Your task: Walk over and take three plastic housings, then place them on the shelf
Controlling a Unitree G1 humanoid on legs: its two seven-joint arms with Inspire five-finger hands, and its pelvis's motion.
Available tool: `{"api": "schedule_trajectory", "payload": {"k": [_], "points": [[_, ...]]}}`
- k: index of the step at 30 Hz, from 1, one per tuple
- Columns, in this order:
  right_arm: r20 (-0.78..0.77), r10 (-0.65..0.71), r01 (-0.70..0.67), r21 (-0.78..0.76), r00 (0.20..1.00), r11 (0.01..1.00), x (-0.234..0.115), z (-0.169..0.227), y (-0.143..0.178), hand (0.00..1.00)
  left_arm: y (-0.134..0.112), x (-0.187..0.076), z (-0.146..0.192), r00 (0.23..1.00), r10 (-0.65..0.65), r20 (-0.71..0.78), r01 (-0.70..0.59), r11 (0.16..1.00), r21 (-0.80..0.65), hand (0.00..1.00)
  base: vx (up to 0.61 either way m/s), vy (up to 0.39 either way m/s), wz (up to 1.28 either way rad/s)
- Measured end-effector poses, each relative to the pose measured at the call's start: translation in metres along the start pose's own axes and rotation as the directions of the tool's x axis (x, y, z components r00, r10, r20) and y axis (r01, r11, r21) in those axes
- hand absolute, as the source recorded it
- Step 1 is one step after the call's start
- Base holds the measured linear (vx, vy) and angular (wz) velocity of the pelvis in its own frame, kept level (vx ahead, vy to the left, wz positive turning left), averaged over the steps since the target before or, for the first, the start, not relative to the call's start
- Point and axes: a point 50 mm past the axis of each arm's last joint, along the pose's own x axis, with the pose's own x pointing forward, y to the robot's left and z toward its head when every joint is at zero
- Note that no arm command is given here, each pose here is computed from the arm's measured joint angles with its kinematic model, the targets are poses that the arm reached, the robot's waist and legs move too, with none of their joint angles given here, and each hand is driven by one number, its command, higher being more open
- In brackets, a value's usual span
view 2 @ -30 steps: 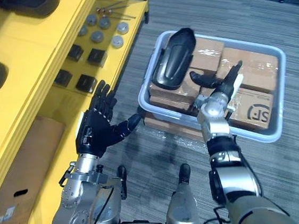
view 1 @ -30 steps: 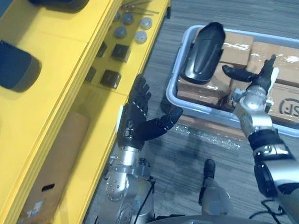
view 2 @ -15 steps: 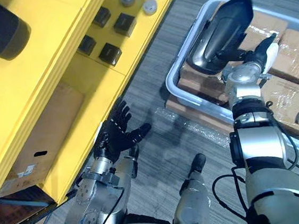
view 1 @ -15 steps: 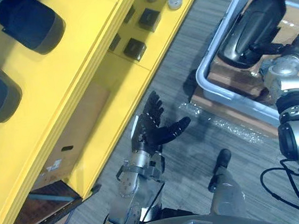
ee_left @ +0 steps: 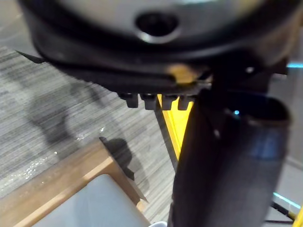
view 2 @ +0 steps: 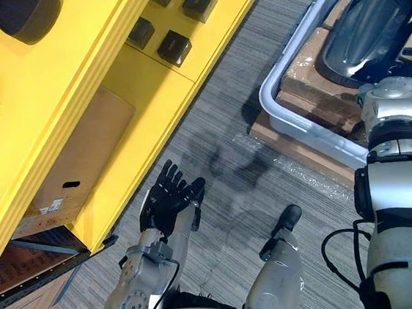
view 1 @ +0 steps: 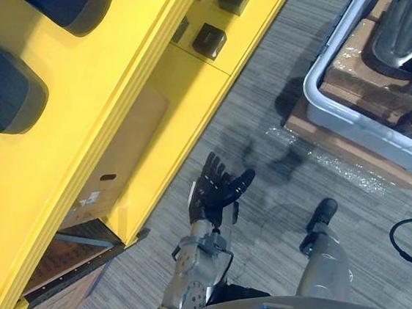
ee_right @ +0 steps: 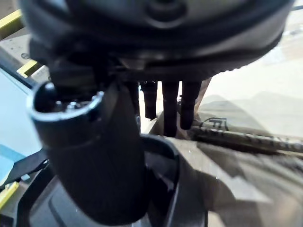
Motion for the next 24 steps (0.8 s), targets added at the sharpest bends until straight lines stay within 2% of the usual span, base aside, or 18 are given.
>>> {"api": "schedule_trajectory", "payload": {"k": [5,10,16,19,22,24], "points": [[-0.003,-0.08,0.078,-0.155,0.997,0.985,0.007,-0.002,-0.019,0.0,0.002,0.0,0.002,0.999,0.025,0.025,-0.024,1.0,-0.005,1.0,0.04,-0.016,0.08],[-0.021,-0.081,0.076,-0.184,0.996,0.98,0.007,-0.008,-0.018,0.0,0.003,0.001,0.011,0.997,0.039,0.065,-0.037,0.999,-0.025,1.0,0.02,0.0,0.09],[-0.006,-0.032,0.03,-0.253,0.999,0.967,0.003,-0.013,-0.007,0.0,0.016,-0.008,0.032,0.986,0.069,0.149,-0.069,0.998,-0.004,1.0,-0.05,0.013,0.02],[0.018,0.026,-0.02,-0.288,0.999,0.958,-0.003,-0.014,0.01,0.0,0.023,-0.013,0.048,0.974,0.073,0.216,-0.078,0.997,0.012,1.0,-0.02,0.007,-0.08],[0.066,0.081,-0.058,-0.297,0.995,0.953,-0.011,-0.01,0.026,0.0,0.022,-0.016,0.067,0.957,0.03,0.289,-0.04,0.999,0.026,1.0,0.0,-0.015,-0.16],[0.128,0.114,-0.067,-0.327,0.985,0.943,-0.018,-0.004,0.036,0.0,0.019,-0.015,0.075,0.947,0.002,0.32,-0.032,0.996,0.088,1.0,0.02,-0.024,-0.19]]}}
